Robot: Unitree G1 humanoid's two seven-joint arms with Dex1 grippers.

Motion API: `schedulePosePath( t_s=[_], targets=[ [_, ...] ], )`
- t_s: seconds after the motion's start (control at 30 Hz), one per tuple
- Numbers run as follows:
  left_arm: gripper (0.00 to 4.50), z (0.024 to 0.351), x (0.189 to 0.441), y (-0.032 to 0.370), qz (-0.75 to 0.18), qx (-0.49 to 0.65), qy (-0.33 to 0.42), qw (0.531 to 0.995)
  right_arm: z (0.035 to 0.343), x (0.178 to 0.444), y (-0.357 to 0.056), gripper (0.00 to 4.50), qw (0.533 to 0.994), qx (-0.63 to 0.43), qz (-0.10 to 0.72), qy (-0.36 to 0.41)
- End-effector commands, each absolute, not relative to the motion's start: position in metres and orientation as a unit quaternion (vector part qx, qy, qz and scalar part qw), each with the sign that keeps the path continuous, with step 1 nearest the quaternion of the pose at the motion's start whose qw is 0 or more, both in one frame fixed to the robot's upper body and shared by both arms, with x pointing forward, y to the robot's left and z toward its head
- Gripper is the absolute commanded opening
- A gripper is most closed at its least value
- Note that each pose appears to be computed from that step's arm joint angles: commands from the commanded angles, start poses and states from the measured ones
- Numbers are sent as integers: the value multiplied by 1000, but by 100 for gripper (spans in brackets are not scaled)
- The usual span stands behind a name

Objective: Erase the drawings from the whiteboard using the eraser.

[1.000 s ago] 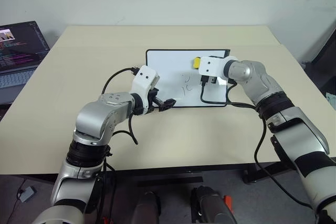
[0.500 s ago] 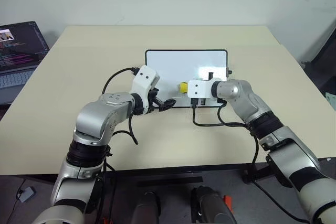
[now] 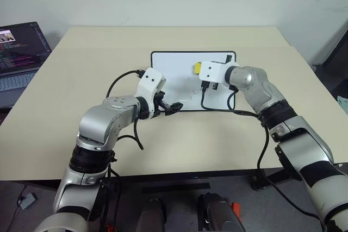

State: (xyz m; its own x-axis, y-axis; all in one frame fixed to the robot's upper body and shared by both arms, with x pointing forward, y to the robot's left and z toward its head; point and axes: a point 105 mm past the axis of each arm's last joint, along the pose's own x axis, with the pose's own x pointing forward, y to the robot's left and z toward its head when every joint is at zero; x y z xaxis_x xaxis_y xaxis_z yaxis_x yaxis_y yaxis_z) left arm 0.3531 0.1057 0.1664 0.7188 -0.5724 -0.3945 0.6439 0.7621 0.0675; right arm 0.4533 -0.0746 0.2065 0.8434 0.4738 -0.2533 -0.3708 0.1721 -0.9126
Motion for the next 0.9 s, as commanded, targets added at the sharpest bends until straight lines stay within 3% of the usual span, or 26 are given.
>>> schedulePosePath(
  t_s=[0.03, 0.5, 0.63, 0.9],
  targets=[
    [450, 181, 352, 101, -335, 107, 149, 924, 225, 456, -74, 109, 771, -579, 256, -71],
    [450, 177, 351, 100, -335, 104, 153, 924, 179, 418, -25, 109, 730, -560, 388, -52],
    [450, 178, 351, 100, -333, 103, 152, 925, 181, 421, -31, 109, 732, -564, 379, -45],
    [450, 180, 352, 100, -333, 104, 149, 925, 217, 448, -60, 109, 775, -561, 287, -55]
  ],
)
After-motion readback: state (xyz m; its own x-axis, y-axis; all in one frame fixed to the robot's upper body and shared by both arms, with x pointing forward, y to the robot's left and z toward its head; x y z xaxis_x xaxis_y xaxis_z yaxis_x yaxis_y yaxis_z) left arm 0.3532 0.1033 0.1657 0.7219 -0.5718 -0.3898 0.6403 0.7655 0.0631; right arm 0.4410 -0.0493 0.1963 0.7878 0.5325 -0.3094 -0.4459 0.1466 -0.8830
